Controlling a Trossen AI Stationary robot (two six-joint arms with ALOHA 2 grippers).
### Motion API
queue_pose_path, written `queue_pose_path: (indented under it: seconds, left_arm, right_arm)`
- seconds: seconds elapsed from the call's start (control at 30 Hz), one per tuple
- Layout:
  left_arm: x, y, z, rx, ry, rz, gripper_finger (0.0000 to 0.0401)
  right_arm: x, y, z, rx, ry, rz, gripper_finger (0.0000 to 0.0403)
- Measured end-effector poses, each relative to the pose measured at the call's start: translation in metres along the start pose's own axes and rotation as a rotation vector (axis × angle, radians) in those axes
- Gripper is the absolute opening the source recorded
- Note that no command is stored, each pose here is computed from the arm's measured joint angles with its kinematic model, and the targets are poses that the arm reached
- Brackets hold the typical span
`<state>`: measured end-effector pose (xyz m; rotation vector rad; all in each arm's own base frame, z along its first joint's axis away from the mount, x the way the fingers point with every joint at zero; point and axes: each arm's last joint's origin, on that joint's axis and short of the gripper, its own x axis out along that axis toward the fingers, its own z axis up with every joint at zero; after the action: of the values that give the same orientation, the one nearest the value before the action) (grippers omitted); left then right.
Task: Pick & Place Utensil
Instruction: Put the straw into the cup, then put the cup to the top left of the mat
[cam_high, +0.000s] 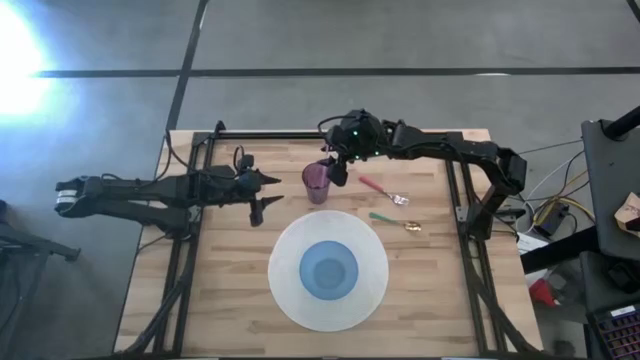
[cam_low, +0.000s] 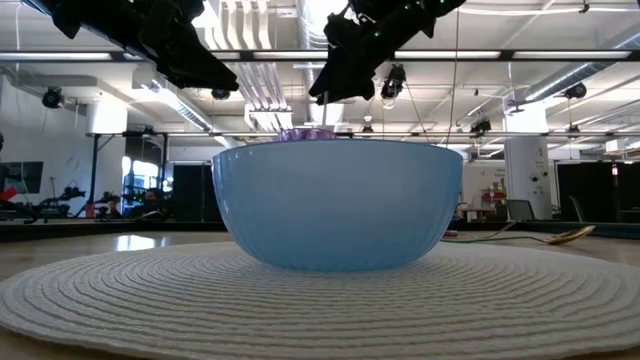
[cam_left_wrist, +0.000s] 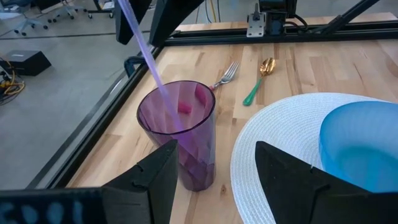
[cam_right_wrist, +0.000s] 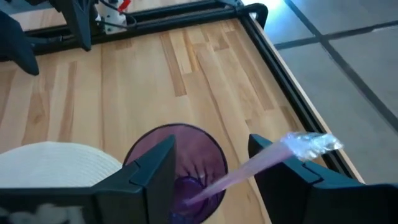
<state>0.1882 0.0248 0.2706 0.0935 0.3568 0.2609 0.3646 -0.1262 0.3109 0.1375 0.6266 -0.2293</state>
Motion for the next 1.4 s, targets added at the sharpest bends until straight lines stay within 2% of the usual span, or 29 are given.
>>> queue_pose_path:
  seconds: [0.33,0.57,0.83,1.07,1.23,1.4]
  left_arm:
    - [-0.001,0.001,0.005,0.03,-0.012,0.002,0.0207]
    - [-0.006,0.003,0.022,0.077,-0.037,0.006,0.0207]
    - [-0.006,0.008,0.04,0.151,0.025,0.012,0.0207]
    - [0.01,0.013,0.045,0.214,0.143,0.018,0.0207]
    - [0.024,0.015,0.054,0.247,0.269,-0.065,0.0207]
    - [0.038,0.016,0.075,0.314,0.34,-0.112,0.0207]
  right_arm:
    - [-0.021,0.002,0.012,-0.025,0.074,0.002,0.0203]
    - [-0.041,0.004,0.019,-0.044,0.039,0.003,0.0204]
    - [-0.071,0.007,0.025,-0.054,-0.011,0.002,0.0203]
    - [-0.104,0.011,0.027,-0.082,-0.051,0.0,0.0201]
    - [-0.132,0.014,0.023,-0.108,-0.035,-0.001,0.0201]
    - [-0.162,0.017,0.017,-0.108,-0.038,-0.001,0.0201]
